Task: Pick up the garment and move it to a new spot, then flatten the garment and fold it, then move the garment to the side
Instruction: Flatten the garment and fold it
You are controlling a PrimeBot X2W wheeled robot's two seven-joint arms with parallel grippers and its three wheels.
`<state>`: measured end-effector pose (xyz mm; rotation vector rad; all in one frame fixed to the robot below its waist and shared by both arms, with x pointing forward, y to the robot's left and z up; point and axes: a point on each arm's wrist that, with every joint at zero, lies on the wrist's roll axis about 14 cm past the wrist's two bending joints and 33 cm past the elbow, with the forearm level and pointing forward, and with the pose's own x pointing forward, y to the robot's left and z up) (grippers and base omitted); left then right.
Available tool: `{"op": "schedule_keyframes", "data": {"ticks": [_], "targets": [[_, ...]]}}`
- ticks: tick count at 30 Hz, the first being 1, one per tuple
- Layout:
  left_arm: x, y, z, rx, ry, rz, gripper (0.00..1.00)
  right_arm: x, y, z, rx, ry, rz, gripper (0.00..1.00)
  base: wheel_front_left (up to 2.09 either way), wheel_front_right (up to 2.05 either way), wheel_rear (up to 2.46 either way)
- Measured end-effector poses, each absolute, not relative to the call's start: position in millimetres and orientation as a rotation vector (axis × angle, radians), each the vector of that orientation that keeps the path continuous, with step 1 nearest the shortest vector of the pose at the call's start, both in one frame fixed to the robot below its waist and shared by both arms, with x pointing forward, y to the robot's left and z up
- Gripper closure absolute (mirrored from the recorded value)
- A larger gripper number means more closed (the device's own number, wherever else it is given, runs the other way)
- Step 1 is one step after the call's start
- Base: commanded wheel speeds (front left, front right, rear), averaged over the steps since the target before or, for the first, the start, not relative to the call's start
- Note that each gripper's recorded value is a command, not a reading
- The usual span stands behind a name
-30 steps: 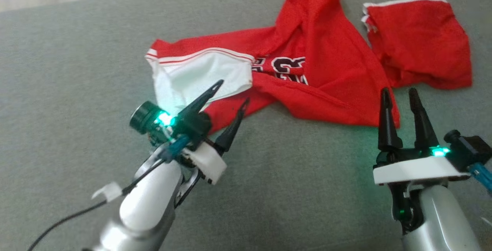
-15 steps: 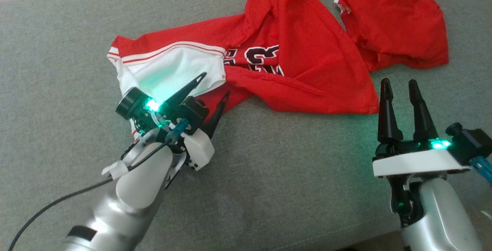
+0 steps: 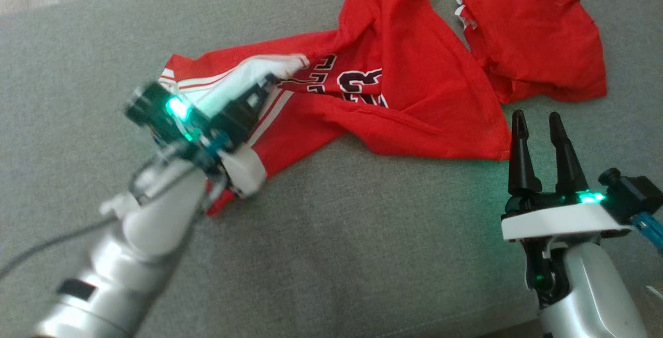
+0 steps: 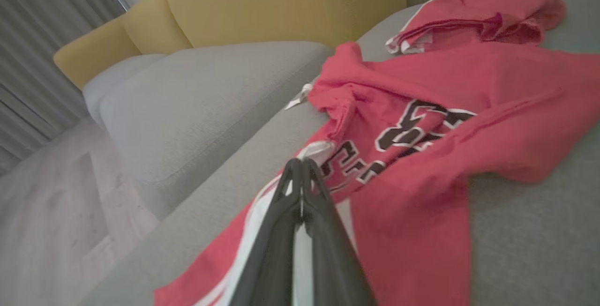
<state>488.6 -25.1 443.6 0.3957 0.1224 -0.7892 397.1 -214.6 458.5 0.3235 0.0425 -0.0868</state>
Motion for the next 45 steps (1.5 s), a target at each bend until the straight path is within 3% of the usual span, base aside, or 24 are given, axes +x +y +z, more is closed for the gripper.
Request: {"op": "schedule_keyframes", "data": {"ticks": [9,21,22,26,30,39,45], "targets": [[553,-2,507,0.593,0.015,-0.742,1.0,395,-207,454,0.345,0.061,-0.072,0.0,0.0,0.0,0.0],[629,24,513,0.871,0.051,-0.732,1.0,402,-208,447,0.358,0.081,-0.076,0.0,0.0,0.0,0.0],[638,26,520,0.883,0.023,-0.717,0.0,402,-208,445,0.36,0.084,-0.076,0.0,0.0,0.0,0.0],[680,44,549,0.895,-0.053,-0.566,0.0,406,-207,438,0.357,0.104,-0.074,0.0,0.0,0.0,0.0],[692,49,552,0.75,-0.087,-0.502,0.0,408,-206,433,0.355,0.117,-0.072,0.0,0.0,0.0,0.0],[658,59,531,0.389,-0.068,-0.457,0.0,420,-202,441,0.336,0.086,-0.048,0.0,0.0,0.0,0.0],[598,70,510,0.141,-0.02,-0.408,0.0,432,-191,459,0.303,0.031,-0.003,0.0,0.0,0.0,0.0]]}}
